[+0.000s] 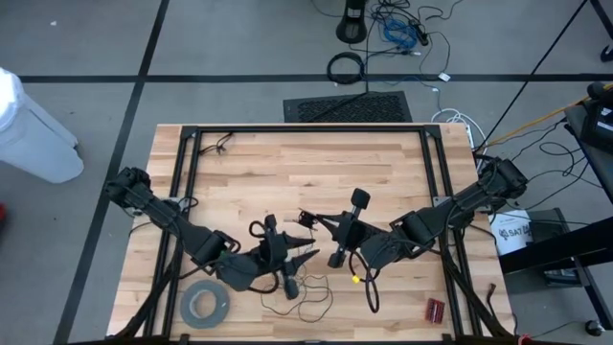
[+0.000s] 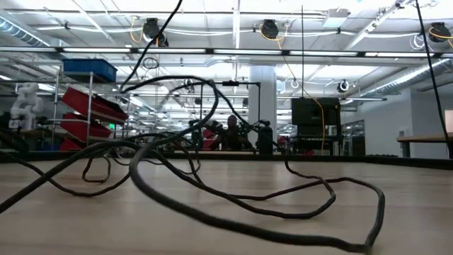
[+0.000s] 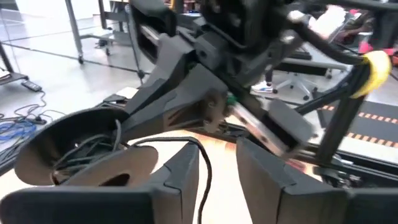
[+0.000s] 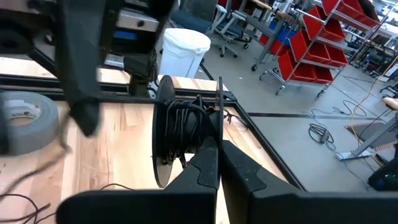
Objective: Coil cords
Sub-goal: Coil the black wire onto the spool
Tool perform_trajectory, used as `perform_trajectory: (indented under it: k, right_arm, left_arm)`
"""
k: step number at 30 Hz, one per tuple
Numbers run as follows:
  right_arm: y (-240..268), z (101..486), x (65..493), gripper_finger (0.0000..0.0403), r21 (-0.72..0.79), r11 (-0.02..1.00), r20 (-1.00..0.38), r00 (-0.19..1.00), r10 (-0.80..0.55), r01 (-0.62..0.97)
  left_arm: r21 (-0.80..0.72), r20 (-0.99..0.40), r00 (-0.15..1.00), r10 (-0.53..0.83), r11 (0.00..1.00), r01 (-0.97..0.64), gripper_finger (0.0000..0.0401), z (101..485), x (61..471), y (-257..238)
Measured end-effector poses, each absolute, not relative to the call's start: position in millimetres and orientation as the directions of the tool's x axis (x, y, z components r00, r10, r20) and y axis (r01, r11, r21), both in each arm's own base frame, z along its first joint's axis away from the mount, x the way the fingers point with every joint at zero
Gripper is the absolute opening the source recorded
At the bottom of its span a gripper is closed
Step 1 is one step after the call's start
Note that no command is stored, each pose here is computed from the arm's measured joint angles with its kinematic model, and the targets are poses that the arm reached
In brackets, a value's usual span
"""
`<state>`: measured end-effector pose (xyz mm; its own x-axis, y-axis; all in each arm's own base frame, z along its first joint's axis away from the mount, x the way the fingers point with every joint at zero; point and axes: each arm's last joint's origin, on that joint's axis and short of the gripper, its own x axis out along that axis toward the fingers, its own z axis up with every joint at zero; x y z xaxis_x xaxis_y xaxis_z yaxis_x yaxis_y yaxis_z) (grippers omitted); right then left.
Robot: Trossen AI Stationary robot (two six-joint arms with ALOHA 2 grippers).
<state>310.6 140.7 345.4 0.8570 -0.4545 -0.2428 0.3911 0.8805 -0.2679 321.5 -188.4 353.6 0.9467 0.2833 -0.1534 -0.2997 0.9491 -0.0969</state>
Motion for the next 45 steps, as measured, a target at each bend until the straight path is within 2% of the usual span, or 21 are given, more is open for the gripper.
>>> perform_trajectory:
  k: [8,16,23,25,26,28,30,31,36,39,43,45]
  right_arm:
    - [140.6,346.9,311.2,0.0,-0.268,0.878,-0.231,0.859,-0.458,0.396]
    - [143.4,352.1,312.1,0.0,-0.262,0.885,-0.198,0.876,-0.44,0.386]
    - [142.1,355.5,309.4,0.0,-0.274,0.883,-0.194,0.877,-0.44,0.382]
    - [141.7,356.8,308.6,0.0,-0.274,0.883,-0.192,0.878,-0.439,0.381]
    - [141.4,357.6,307.8,0.0,-0.274,0.885,-0.192,0.88,-0.435,0.377]
    - [141.1,360.3,306.2,0.0,-0.262,0.897,-0.193,0.891,-0.411,0.357]
    - [142.0,362.8,304.1,0.0,-0.248,0.911,-0.195,0.905,-0.379,0.328]
    - [143.2,363.4,303.0,0.0,-0.244,0.919,-0.198,0.911,-0.361,0.311]
    - [144.8,371.2,295.6,0.0,-0.222,0.942,-0.193,0.935,-0.297,0.253]
    - [144.9,373.8,293.4,0.0,-0.216,0.943,-0.187,0.937,-0.293,0.252]
    - [146.3,373.4,292.8,0.0,-0.229,0.943,-0.19,0.938,-0.288,0.243]
    - [146.5,373.6,292.7,0.0,-0.233,0.942,-0.189,0.939,-0.287,0.241]
  left_arm:
    - [-0.098,-0.155,0.959,0.237,0.962,-0.254,0.0121,352.5,314.0,-202.8]
    - [-0.046,-0.196,0.952,0.236,0.967,-0.25,0.0121,328.4,323.9,-216.4]
    - [-0.083,-0.234,0.972,0.02,0.996,-0.04,0.0121,317.2,290.1,-270.4]
    - [-0.064,-0.242,0.97,0.008,0.998,-0.024,0.0121,315.0,271.2,-286.8]
    - [-0.038,-0.237,0.971,0.044,0.998,-0.055,0.0121,313.5,261.7,-293.0]
    - [0.061,-0.17,0.961,0.216,0.976,-0.209,0.0121,313.5,247.7,-298.3]
    - [0.157,-0.101,0.916,0.389,0.915,-0.371,0.0121,312.1,239.5,-296.4]
    - [0.205,-0.092,0.9,0.426,0.892,-0.402,0.0121,306.5,239.4,-296.1]
    - [0.297,-0.099,0.862,0.497,0.841,-0.452,0.0121,256.1,249.6,-292.1]
    - [0.273,-0.039,0.795,0.605,0.772,-0.574,0.0121,244.3,267.9,-278.5]
    - [0.34,-0.046,0.775,0.63,0.74,-0.581,0.0121,221.2,283.1,-274.9]
    - [0.327,-0.056,0.774,0.631,0.744,-0.583,0.0121,218.3,289.6,-273.7]
